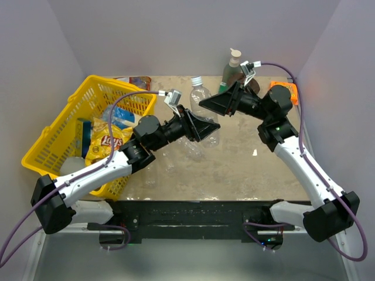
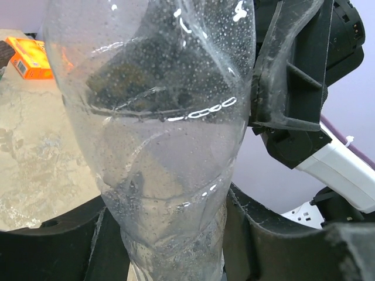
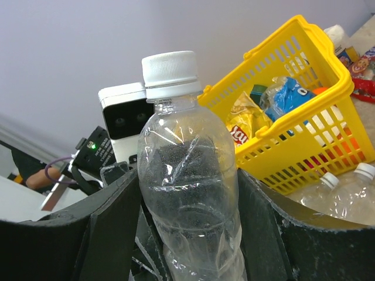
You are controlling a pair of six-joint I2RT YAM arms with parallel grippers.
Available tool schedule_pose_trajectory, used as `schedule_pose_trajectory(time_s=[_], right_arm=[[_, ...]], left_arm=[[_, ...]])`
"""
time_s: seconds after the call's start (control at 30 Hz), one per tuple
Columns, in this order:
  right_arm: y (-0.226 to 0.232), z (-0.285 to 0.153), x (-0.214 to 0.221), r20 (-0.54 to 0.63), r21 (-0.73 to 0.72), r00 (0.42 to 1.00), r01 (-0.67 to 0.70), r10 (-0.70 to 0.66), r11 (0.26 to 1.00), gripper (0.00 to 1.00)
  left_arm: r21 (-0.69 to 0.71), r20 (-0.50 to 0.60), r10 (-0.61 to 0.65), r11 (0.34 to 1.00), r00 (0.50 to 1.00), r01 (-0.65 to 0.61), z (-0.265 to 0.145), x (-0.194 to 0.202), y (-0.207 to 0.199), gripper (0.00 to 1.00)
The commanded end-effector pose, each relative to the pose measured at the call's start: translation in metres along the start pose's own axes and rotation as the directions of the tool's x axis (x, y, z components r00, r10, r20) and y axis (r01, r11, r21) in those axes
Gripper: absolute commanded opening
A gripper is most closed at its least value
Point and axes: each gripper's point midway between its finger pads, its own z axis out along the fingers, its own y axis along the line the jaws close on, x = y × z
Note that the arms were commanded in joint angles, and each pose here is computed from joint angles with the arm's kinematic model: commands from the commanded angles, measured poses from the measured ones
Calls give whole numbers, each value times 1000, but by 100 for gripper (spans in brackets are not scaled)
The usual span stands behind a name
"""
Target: Unscrew the bottle caps
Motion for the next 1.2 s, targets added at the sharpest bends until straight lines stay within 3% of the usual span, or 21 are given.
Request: schedule_pose_trajectory(time_s=[0.0, 0.07, 0.17, 0.27, 0.43, 0.5, 0.67, 0.93, 1.17], right_arm=[[7, -4, 0, 6, -8, 1000, 28, -28, 1000, 21], [5, -4, 1, 8, 2, 1000, 26, -26, 1000, 30], [1, -5, 0, 6, 30, 998, 56, -57, 998, 62], [-7, -8, -7, 3, 115, 993, 119, -120, 986, 79], [-12, -13, -18, 6, 218, 986, 159, -165, 963, 81], [-16, -14, -27, 25, 257, 978, 195, -208, 947, 81], [-42, -20, -21, -71, 390, 969, 245, -236, 888, 73], [-61, -21, 8, -197, 515, 958, 281, -207, 810, 64], [-72, -31, 21, -228, 565, 957, 282, -181, 776, 61]], left_arm=[[61, 60, 21, 998, 998, -24, 2, -15, -19, 45], [46, 55, 29, 998, 998, -32, -1, -13, -16, 45], [0, 31, 63, 998, 998, -63, -6, -7, -5, 46], [-84, -12, 127, 988, 992, -127, -20, 1, 12, 46], [-225, -114, 189, 951, 975, -211, -54, 32, 56, 46], [-230, -157, 198, 945, 968, -231, -62, 44, 63, 45], [-226, -353, 233, 918, 906, -325, -70, 97, 83, 41], [-216, -355, 222, 926, 908, -311, -56, 114, 74, 41], [-264, -324, 209, 917, 923, -300, -52, 111, 76, 41]])
